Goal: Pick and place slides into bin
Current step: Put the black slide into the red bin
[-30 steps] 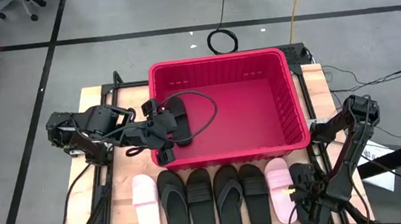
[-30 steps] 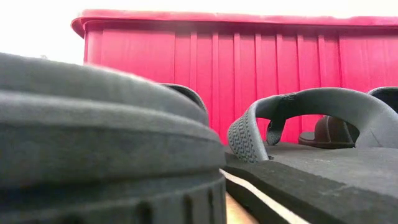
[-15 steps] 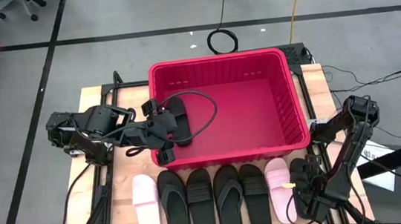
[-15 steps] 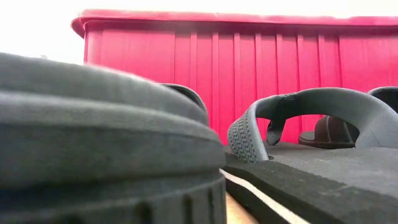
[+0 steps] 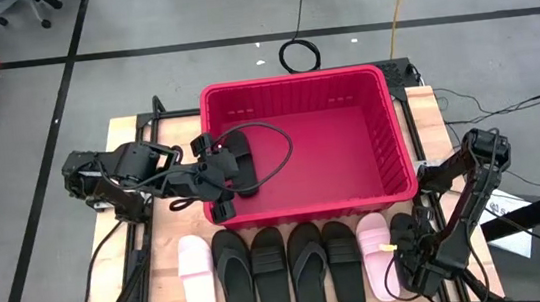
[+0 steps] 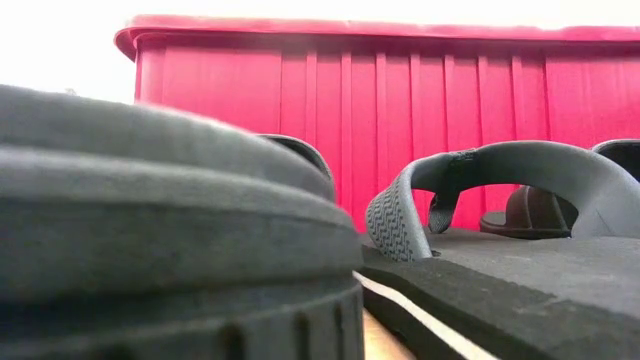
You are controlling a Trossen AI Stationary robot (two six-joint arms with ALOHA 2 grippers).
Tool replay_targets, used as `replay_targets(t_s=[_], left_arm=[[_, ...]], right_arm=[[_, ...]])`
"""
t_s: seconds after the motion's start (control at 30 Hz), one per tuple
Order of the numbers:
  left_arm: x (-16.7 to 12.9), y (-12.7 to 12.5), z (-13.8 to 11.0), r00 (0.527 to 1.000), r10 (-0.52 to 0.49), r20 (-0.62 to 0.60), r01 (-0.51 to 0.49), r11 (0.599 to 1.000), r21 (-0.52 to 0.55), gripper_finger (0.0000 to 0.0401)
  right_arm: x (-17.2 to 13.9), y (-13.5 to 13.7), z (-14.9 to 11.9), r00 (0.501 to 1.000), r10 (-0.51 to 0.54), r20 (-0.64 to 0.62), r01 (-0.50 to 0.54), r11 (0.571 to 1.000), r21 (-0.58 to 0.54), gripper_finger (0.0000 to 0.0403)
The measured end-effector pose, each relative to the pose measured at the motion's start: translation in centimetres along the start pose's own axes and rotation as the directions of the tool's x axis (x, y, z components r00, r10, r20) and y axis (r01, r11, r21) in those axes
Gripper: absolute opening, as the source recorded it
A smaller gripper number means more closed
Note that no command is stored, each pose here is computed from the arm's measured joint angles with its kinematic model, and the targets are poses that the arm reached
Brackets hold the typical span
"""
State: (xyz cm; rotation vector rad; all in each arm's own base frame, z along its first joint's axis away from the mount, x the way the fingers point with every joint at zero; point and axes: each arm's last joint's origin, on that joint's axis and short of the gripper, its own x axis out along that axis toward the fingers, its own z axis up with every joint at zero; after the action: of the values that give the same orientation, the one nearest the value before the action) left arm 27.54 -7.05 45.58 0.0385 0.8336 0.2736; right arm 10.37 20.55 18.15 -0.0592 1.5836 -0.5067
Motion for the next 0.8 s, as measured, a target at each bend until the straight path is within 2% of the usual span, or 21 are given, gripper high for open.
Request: replay_targets(t_s=[0.17, 0.3, 0.57, 0.8], left_arm=[[0.0, 0.0, 0.0, 1.000, 0.000, 0.000, 0.000, 1.000, -0.007, 0.0191], [0.0, 0.0, 0.0, 1.000, -0.001, 0.000, 0.001, 1.000, -0.007, 0.0191], [0.0, 0.0, -0.1, 1.000, -0.005, -0.015, 0.005, 1.000, 0.006, 0.0191], [0.0, -0.2, -0.2, 0.997, -0.071, -0.041, 0.072, 0.997, 0.008, 0.0191]], right_arm=[[-1.7, 0.0, 0.0, 0.999, 0.007, -0.040, -0.007, 1.000, 0.018, 0.0003], [-4.1, 0.3, 0.1, 0.997, 0.061, -0.051, -0.060, 0.998, 0.030, 0.0003], [-9.2, 0.9, 0.7, 0.969, 0.245, -0.002, -0.245, 0.968, 0.056, 0.0001], [-13.2, 0.7, 1.6, 0.922, 0.383, 0.065, -0.385, 0.923, 0.024, 0.0001]])
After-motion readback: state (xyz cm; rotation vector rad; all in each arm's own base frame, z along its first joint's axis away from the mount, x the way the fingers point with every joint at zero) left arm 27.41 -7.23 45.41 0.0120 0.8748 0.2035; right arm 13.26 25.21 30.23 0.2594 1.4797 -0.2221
